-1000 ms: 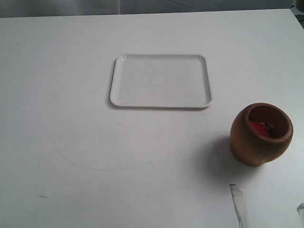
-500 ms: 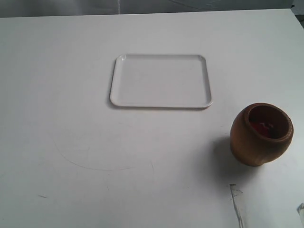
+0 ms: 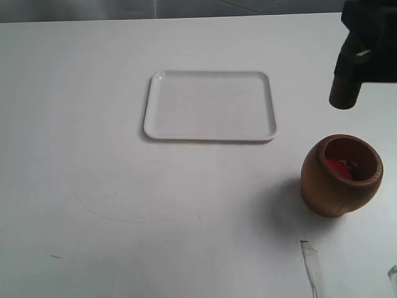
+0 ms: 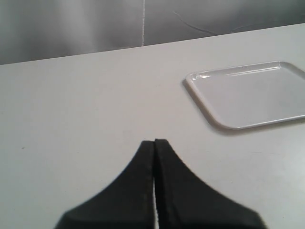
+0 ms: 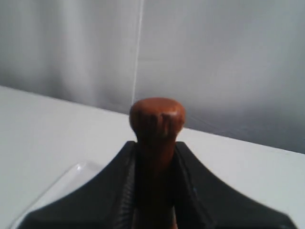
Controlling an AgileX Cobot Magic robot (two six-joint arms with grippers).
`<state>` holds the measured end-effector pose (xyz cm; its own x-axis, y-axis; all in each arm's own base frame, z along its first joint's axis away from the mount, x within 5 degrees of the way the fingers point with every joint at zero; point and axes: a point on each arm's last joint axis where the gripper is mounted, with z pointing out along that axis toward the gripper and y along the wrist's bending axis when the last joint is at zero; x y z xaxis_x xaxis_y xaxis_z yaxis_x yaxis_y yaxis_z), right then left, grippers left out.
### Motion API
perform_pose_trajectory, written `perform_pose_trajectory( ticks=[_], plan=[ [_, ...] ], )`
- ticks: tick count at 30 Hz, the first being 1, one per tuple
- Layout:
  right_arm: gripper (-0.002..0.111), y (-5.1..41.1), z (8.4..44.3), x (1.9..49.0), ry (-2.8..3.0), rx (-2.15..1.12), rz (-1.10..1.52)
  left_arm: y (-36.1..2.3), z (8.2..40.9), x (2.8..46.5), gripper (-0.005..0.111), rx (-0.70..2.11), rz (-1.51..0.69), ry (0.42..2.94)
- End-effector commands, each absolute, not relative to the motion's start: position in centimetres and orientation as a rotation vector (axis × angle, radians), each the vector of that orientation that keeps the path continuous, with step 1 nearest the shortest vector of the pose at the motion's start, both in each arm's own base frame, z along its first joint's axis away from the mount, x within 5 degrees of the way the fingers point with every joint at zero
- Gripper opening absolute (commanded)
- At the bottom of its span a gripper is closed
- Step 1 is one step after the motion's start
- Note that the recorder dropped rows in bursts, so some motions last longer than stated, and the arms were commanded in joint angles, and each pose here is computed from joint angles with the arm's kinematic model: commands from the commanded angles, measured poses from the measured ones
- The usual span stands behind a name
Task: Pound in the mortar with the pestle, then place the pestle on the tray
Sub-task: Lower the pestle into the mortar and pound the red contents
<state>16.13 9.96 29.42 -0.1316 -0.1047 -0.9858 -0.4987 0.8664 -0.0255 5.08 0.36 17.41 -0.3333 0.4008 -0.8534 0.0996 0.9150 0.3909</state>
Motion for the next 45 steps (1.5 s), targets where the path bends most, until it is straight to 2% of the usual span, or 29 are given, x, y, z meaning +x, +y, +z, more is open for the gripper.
perform_pose_trajectory(
  ticks=[1, 8, 15, 21, 25, 30, 32, 45],
  plan=[
    [0.0, 8.1, 26.0, 14.5, 1.468, -0.225, 0.351, 0.3, 17.4, 5.1, 0.0, 0.361, 0.302, 1.897],
    [0.0, 7.3, 22.2, 12.5, 1.504, -0.236, 0.429, 0.3, 17.4, 5.1, 0.0, 0.361, 0.302, 1.897],
    [0.0, 6.2, 18.9, 11.8, 1.681, -0.27, 0.309, 0.3, 17.4, 5.1, 0.0, 0.361, 0.302, 1.897],
    [0.0, 7.1, 15.5, 12.8, 1.9, -0.347, 0.23, 0.3, 17.4, 5.1, 0.0, 0.361, 0.302, 1.897],
    [0.0, 7.2, 17.4, 13.7, 1.658, -0.216, 0.281, 0.3, 17.4, 5.1, 0.0, 0.361, 0.302, 1.897],
    [0.0, 7.0, 21.4, 12.2, 1.359, -0.199, 0.433, 0.3, 17.4, 5.1, 0.0, 0.361, 0.302, 1.897],
    [0.0, 6.7, 21.8, 11.6, 1.356, -0.21, 0.458, 0.3, 17.4, 5.1, 0.0, 0.361, 0.302, 1.897],
    [0.0, 7.4, 15.6, 12.7, 1.867, -0.398, 0.253, 0.3, 17.4, 5.1, 0.0, 0.361, 0.302, 1.897]
  ],
)
